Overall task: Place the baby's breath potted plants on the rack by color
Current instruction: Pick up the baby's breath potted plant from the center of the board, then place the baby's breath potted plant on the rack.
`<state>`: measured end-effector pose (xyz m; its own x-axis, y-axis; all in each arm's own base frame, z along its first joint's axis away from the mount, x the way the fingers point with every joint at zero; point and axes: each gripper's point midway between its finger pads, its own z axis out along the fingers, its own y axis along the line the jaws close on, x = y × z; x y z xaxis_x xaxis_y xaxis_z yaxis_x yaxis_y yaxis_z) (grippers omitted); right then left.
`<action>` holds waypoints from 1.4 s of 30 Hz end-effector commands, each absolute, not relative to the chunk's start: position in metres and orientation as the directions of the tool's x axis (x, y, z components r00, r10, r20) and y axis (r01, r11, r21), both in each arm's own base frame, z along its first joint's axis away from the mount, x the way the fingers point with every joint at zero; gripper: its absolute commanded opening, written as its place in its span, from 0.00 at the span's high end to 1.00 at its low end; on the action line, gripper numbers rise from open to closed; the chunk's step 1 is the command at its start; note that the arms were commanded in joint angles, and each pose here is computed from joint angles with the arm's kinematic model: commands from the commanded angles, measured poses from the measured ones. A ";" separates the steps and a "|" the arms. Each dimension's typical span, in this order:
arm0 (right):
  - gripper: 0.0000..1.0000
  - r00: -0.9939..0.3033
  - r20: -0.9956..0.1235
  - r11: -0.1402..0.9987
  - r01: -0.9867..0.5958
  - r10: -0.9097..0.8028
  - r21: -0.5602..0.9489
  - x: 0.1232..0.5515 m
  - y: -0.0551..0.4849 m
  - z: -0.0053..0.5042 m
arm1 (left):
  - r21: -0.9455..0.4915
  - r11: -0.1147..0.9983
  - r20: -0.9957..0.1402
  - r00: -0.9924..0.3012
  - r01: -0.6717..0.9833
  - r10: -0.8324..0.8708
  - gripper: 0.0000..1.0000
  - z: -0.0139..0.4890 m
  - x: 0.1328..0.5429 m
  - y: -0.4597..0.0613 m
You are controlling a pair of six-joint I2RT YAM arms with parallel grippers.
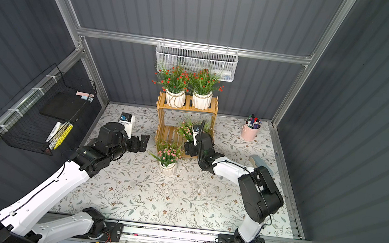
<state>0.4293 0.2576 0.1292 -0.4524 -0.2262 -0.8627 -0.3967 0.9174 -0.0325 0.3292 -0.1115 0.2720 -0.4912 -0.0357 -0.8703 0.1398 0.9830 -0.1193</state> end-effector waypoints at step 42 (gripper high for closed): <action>0.01 -0.469 -0.883 0.991 -0.123 -0.016 0.048 0.465 0.238 0.137 | -0.196 0.963 -0.845 -0.530 0.188 -0.069 0.01 0.246 0.320 -0.124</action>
